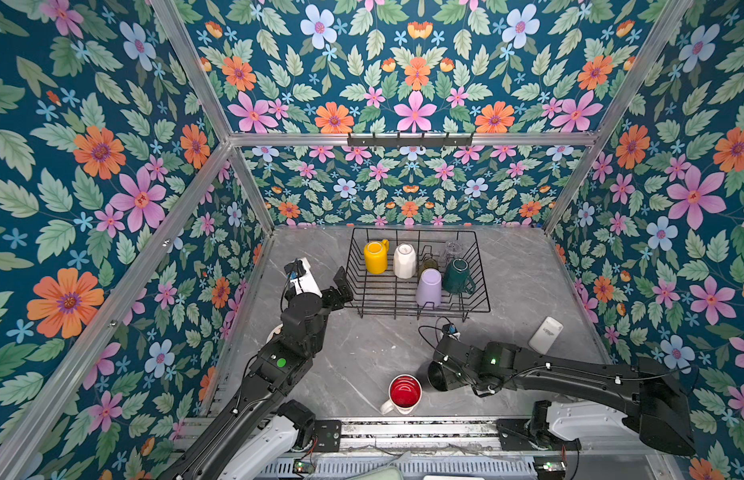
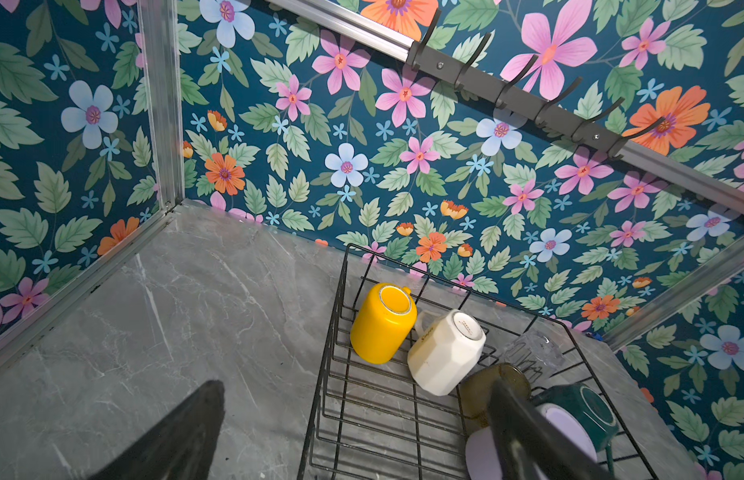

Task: Load the cups into the dish rack
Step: 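Grasp the black mug with the right gripper and lift it toward the left gripper, then bring the black mug to the left gripper while the left gripper reaches toward it, then close the left gripper on the black mug's base while the right holds it, then open the right gripper and withdraw it while the left carries the black mug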

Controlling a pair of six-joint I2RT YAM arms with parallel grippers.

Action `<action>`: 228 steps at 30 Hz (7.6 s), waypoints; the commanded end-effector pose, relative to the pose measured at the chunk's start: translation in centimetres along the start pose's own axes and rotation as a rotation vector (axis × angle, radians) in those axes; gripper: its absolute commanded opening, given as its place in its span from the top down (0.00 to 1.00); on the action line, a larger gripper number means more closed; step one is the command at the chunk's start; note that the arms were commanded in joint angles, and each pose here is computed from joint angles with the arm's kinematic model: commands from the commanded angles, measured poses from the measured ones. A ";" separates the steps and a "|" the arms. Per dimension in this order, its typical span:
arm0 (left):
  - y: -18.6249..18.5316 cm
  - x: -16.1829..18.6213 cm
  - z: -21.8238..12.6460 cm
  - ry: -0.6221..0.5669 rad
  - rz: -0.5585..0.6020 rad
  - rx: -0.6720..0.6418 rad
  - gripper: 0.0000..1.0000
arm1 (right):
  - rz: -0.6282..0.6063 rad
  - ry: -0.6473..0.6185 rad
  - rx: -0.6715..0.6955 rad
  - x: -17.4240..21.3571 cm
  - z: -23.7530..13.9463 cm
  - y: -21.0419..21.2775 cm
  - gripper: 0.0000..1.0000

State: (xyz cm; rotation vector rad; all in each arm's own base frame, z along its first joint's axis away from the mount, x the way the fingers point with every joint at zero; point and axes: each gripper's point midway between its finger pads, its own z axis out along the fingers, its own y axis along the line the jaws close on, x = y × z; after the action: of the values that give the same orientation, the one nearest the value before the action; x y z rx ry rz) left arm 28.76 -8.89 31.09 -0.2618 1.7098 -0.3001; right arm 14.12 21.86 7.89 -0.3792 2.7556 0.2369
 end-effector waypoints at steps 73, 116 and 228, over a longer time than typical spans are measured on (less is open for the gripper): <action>-16.2 5.6 -13.3 0.497 -0.122 1.519 0.00 | -0.639 -1.168 -0.651 -16.1 -23.8 9.5 1.00; -16.3 4.2 -11.0 0.414 -0.101 1.394 0.00 | -0.651 -1.119 -0.845 -14.4 -25.2 10.3 1.00; -15.1 4.8 -6.5 0.590 0.096 1.058 1.00 | -0.137 -1.044 -0.598 -16.3 -20.3 2.1 0.12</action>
State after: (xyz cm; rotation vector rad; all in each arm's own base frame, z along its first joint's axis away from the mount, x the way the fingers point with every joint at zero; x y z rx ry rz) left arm 19.61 -25.58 37.28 0.7851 1.6423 -1.4808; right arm 20.71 25.68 35.06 -0.5549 1.4709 1.0158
